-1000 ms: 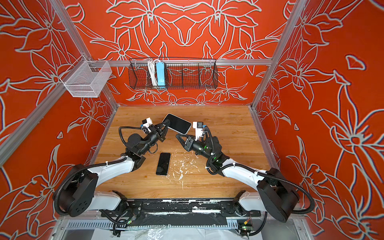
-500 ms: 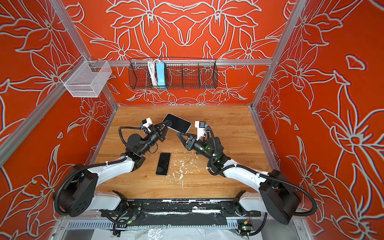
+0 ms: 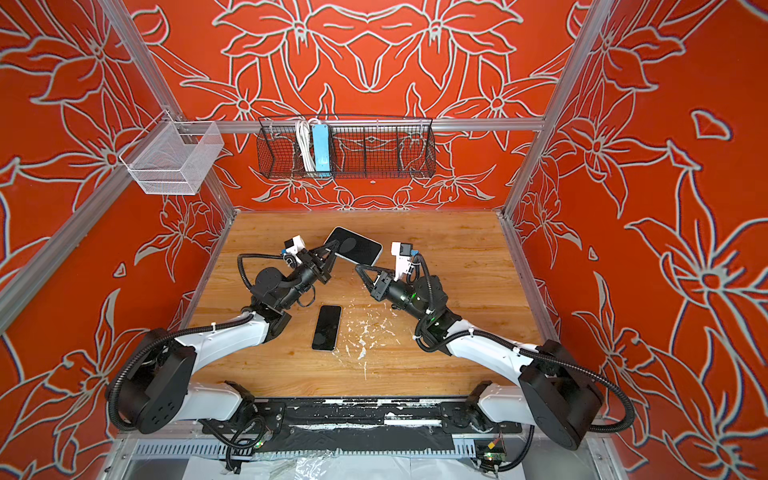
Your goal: Take the phone out of the phone case
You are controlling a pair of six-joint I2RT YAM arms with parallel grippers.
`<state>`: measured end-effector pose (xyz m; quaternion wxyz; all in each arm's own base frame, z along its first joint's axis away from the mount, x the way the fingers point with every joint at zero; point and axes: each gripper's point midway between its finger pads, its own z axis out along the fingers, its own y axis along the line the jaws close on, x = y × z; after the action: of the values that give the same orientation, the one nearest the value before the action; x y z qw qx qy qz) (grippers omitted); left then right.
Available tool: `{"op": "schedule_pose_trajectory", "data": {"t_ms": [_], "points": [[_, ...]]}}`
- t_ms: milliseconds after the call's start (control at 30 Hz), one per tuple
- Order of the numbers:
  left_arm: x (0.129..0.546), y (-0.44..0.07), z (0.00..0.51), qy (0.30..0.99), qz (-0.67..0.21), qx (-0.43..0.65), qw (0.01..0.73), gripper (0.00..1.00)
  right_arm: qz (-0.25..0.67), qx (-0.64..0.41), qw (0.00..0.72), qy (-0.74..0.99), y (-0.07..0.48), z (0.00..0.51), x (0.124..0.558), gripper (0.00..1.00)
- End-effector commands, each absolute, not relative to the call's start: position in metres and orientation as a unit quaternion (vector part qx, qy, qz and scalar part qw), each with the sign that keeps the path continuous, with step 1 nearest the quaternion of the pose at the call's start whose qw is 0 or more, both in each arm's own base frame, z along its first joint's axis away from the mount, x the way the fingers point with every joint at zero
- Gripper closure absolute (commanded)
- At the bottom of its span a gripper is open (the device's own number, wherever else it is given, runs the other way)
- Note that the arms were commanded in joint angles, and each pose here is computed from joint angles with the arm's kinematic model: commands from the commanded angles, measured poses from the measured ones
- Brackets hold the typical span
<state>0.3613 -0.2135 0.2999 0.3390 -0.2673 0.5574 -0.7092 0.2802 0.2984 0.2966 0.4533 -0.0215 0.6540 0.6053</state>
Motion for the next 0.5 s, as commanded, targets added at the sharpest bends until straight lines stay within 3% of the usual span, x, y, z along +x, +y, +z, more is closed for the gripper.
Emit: {"op": "schedule_pose_trajectory", "data": {"t_ms": [0, 467], "points": [[0.35, -0.207, 0.334, 0.515, -0.74, -0.25, 0.353, 1.0, 0.596, -0.022, 0.469, 0.651, 0.295, 0.297, 0.28, 0.87], [0.341, -0.207, 0.351, 0.48, -0.774, -0.275, 0.309, 1.0, 0.527, -0.069, 0.493, 0.689, 0.301, 0.267, 0.285, 0.87]]}}
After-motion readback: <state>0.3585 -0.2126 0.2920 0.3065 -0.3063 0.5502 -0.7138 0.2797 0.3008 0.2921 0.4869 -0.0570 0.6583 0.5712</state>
